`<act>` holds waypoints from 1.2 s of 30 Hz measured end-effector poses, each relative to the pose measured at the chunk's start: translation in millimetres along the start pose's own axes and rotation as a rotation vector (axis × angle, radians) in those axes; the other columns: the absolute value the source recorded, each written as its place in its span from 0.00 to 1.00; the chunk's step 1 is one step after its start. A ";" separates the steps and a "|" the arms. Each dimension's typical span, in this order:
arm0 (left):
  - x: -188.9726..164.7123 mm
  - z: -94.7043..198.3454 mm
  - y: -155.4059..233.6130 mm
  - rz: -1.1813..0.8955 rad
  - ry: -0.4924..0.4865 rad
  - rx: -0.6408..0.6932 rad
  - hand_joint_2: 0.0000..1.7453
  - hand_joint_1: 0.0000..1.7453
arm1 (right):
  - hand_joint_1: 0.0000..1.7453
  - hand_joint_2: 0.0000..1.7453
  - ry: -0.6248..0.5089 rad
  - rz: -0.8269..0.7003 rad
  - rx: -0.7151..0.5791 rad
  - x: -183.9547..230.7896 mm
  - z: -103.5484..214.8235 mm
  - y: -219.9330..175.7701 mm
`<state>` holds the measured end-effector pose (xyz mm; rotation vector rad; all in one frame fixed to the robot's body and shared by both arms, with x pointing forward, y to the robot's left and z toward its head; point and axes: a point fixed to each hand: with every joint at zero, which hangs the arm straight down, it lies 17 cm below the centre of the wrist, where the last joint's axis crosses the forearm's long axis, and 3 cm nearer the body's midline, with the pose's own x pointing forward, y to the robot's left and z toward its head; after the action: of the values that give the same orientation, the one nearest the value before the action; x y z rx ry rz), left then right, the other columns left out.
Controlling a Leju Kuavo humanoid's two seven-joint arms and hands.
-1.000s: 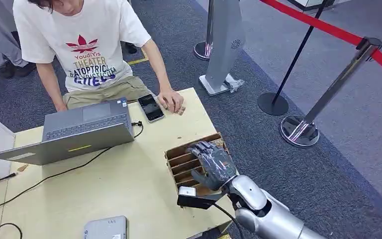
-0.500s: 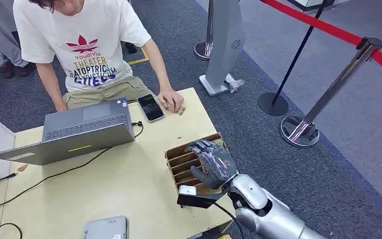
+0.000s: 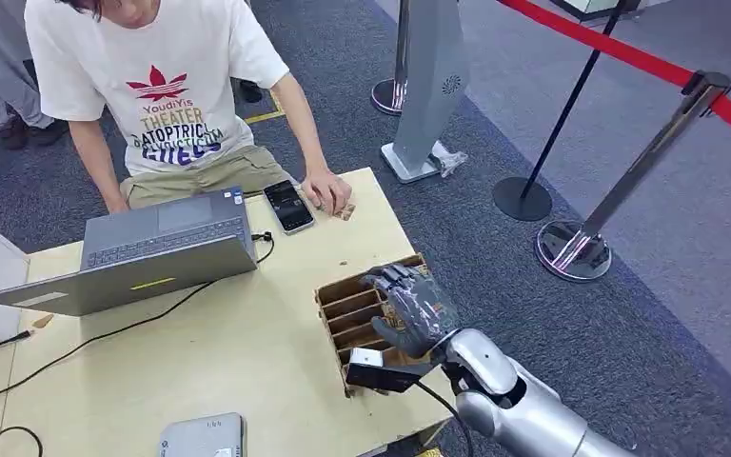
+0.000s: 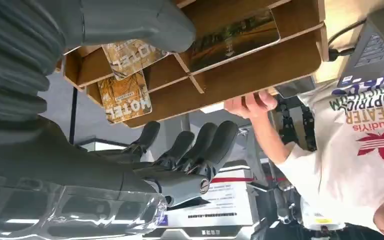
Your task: Pass the card to the sensor for recognition and then transmit it.
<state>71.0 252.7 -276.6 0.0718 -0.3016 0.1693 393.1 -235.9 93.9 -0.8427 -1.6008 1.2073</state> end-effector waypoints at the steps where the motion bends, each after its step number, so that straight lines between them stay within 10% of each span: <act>1: 0.0 0.0 0.0 0.000 0.000 0.000 0.00 0.00 | 0.36 1.00 0.000 0.000 0.001 -0.1 0.3 0.4; 36: 2.7 -0.9 8.5 0.000 -0.016 0.003 0.00 0.00 | 0.43 1.00 0.044 -0.008 0.030 -13.1 2.4 7.2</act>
<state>72.3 261.6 -276.2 0.0757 -0.3168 0.1690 395.1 -246.5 83.3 -0.8378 -1.5458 1.1967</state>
